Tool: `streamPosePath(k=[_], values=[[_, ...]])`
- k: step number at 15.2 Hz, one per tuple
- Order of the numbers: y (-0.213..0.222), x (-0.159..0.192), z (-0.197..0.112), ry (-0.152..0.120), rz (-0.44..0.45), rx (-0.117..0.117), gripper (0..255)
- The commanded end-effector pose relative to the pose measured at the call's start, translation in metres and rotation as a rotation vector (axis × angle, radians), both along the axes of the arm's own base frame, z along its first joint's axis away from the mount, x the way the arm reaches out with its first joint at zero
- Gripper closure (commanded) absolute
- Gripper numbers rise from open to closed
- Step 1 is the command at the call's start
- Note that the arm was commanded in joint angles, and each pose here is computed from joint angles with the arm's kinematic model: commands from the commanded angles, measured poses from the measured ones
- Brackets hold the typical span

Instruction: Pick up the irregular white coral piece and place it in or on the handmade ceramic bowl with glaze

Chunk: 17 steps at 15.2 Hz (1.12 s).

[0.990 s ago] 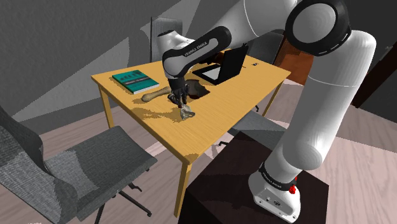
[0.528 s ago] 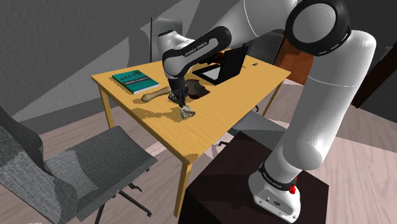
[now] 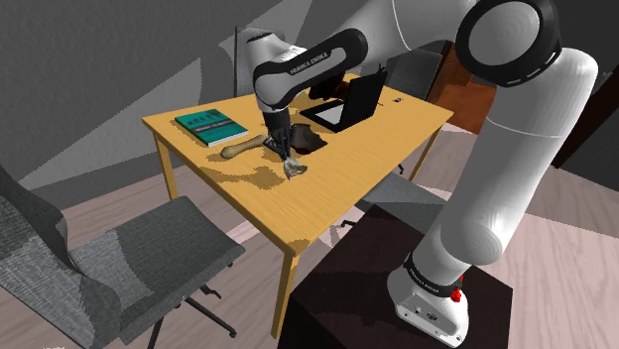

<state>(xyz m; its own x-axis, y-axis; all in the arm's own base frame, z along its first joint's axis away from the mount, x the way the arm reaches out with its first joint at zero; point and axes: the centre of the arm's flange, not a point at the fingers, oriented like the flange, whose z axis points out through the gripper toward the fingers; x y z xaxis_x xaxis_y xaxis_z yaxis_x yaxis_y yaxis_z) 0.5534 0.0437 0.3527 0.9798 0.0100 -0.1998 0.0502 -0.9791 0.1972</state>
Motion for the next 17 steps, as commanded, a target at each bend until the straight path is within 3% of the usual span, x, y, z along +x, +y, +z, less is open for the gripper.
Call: streamPosePath(k=[1, 17], values=[[0.001, 0.000, 0.011, 0.000, 0.000, 0.000, 255], [0.001, 0.000, 0.095, 0.000, 0.000, 0.000, 255]])
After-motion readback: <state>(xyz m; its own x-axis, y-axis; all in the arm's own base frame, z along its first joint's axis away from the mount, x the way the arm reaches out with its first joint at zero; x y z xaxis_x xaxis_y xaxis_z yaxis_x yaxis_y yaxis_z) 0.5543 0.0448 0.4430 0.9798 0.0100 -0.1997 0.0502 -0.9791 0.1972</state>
